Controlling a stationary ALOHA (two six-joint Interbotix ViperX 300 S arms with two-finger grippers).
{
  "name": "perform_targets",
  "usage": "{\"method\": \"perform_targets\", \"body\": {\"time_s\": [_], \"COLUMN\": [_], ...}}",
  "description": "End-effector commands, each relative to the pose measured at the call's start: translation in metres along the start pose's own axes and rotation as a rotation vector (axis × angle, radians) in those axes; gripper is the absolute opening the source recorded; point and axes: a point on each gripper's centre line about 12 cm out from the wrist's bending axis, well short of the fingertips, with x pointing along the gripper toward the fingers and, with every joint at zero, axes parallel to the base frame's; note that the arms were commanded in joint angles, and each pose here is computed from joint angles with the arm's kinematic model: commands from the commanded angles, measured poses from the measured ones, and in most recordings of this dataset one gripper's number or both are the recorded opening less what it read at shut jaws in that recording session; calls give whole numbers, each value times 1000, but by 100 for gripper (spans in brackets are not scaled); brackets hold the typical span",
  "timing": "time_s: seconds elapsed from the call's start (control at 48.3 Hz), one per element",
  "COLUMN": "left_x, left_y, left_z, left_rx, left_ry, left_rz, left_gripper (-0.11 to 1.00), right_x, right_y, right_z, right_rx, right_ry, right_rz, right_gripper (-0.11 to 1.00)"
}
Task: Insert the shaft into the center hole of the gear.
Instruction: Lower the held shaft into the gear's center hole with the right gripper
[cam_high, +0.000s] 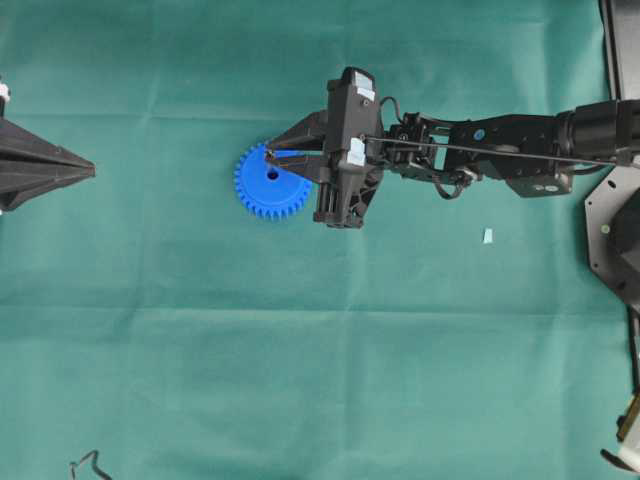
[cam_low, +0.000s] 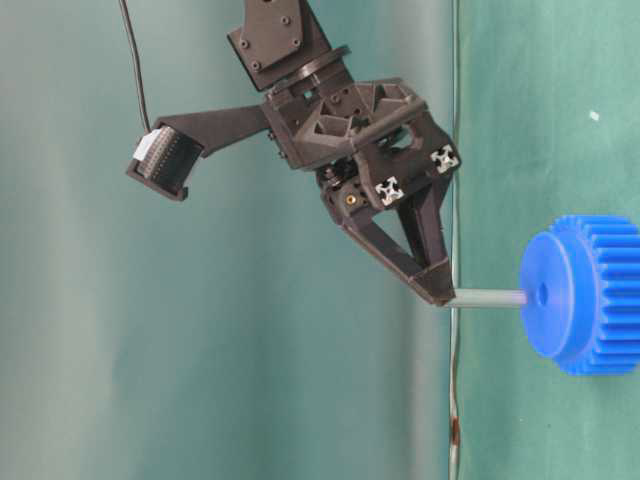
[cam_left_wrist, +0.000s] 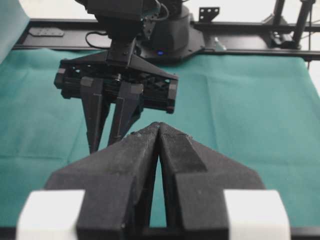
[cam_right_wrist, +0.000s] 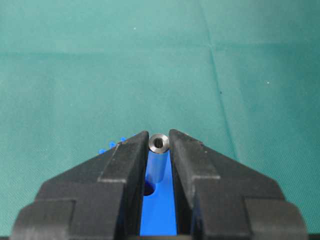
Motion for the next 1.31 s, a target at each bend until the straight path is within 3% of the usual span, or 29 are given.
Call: {"method": "perform_targets", "body": {"time_s": [0.0, 0.332, 0.891, 1.285], "left_x": [2, 2, 3, 3], "left_y": [1, 1, 1, 1], "left_z": [11, 11, 10, 5], "left_rx": [2, 2, 0, 0], "left_ry": [-28, -25, -21, 8], "left_rz": [2, 2, 2, 3], "left_gripper": [0, 0, 0, 0], "right_x": [-1, 8, -1, -6], "right_y": [2, 0, 3, 19], "right_z": [10, -4, 6, 6], "right_rx": [0, 5, 4, -7], "right_ry": [-27, 8, -18, -1], "right_rz": [5, -2, 7, 42], "right_gripper": [16, 16, 16, 16]}}
